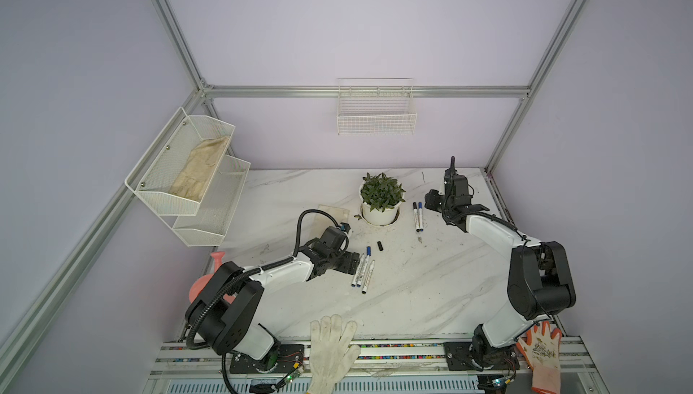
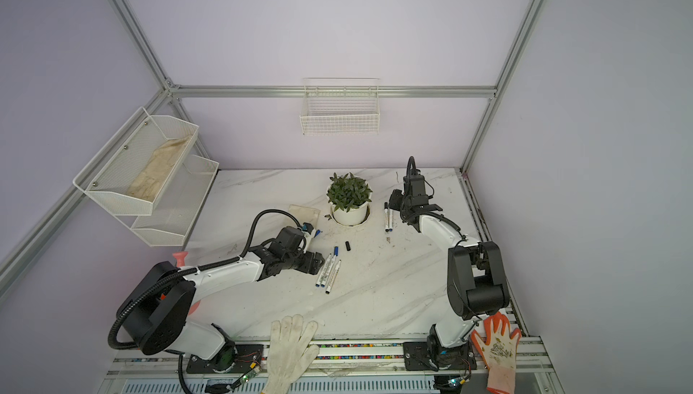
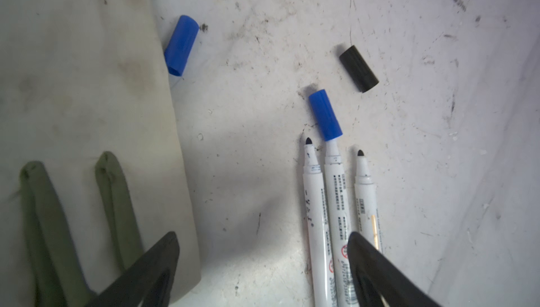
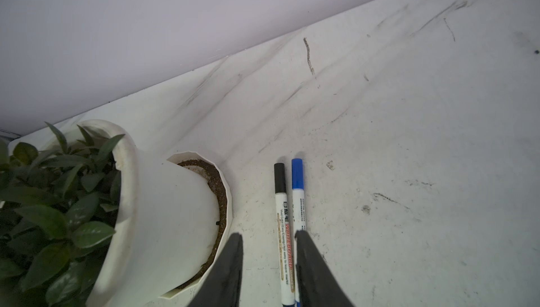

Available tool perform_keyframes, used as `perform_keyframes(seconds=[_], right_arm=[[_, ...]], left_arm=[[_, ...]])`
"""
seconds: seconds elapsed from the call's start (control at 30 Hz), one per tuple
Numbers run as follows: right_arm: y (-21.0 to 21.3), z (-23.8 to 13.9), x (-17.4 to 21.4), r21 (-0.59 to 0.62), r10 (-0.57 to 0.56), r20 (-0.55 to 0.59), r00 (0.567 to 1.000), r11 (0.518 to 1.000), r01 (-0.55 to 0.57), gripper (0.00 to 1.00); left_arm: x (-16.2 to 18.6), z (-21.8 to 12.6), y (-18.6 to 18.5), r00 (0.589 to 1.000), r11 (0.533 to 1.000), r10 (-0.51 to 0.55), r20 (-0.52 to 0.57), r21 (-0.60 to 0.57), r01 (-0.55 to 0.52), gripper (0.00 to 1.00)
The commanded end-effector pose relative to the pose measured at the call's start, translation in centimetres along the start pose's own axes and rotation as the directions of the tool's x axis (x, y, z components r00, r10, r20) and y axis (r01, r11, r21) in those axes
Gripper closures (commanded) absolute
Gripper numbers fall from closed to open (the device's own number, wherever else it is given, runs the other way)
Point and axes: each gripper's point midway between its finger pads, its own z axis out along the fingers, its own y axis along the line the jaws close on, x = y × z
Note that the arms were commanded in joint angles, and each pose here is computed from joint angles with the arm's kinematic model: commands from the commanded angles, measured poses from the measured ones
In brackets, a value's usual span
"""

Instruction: Insert the pens into the pen caps

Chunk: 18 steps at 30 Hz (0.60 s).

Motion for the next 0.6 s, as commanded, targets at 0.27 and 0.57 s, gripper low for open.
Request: perform_keyframes(seconds=[0.27,0.57], right_arm=[[0.4,0.2,-0.3,-0.022,-0.006,0.013,1.000,1.000,0.006,0.67],[0.5,-0.1,-0.6,-0.024,-0.012,0.022,1.000,1.000,0.012,0.67]], left_arm=[[-2.1,-0.2,-2.8,0.995,0.994,0.095,0.006,0.045,-0.095,0.20],[-0.8,0.6,-1.7,0.993,0.994,0.103,-0.065,-0.033,-0.105,0.32]])
